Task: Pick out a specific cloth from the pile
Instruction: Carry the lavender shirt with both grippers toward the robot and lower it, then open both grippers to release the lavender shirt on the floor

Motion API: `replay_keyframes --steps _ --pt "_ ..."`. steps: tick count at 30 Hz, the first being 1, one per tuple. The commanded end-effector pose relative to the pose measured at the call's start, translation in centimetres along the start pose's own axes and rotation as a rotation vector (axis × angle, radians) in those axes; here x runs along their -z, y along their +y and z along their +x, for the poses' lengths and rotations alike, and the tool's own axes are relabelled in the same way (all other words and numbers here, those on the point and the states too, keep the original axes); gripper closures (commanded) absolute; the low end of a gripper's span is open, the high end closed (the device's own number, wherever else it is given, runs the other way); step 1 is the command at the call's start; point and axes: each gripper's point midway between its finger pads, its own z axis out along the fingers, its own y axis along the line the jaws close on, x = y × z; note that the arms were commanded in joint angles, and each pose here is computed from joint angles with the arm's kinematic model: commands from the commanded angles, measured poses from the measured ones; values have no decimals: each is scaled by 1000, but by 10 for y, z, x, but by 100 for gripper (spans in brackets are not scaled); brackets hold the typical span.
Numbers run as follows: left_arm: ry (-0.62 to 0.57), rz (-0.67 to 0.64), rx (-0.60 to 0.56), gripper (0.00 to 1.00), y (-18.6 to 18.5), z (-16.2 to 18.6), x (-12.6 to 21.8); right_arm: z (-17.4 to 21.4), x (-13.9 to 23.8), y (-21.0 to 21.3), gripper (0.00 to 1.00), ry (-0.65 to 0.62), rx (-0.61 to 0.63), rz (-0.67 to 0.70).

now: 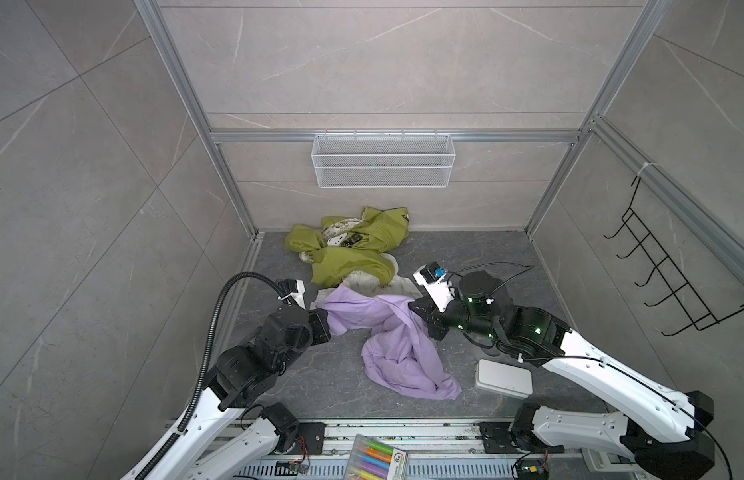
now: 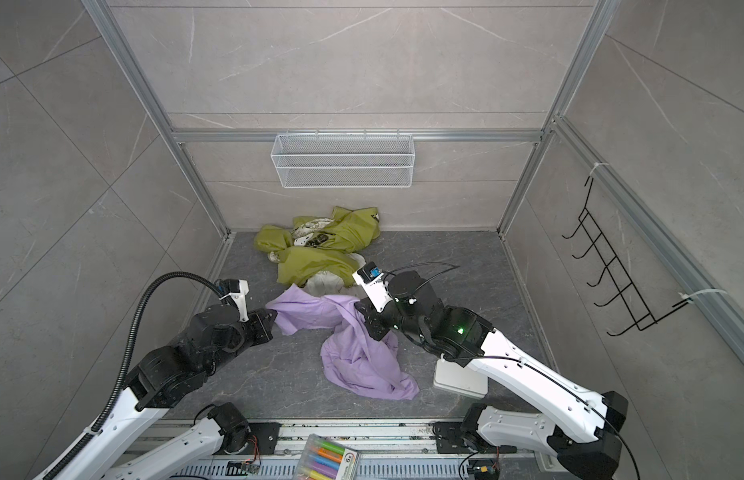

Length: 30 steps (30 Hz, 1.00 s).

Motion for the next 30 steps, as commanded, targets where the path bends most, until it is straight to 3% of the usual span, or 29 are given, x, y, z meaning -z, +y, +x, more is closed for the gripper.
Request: replay_keyframes --steps 1,15,30 --pt "15 -20 38 100 10 9 1 7 -3 -3 100 -28 -62 -1" --pt "204 -111 85 100 45 79 -29 99 -45 -37 100 15 -231 128" --pt "317 -225 139 100 91 145 -56 202 -40 -103 100 140 -407 413"
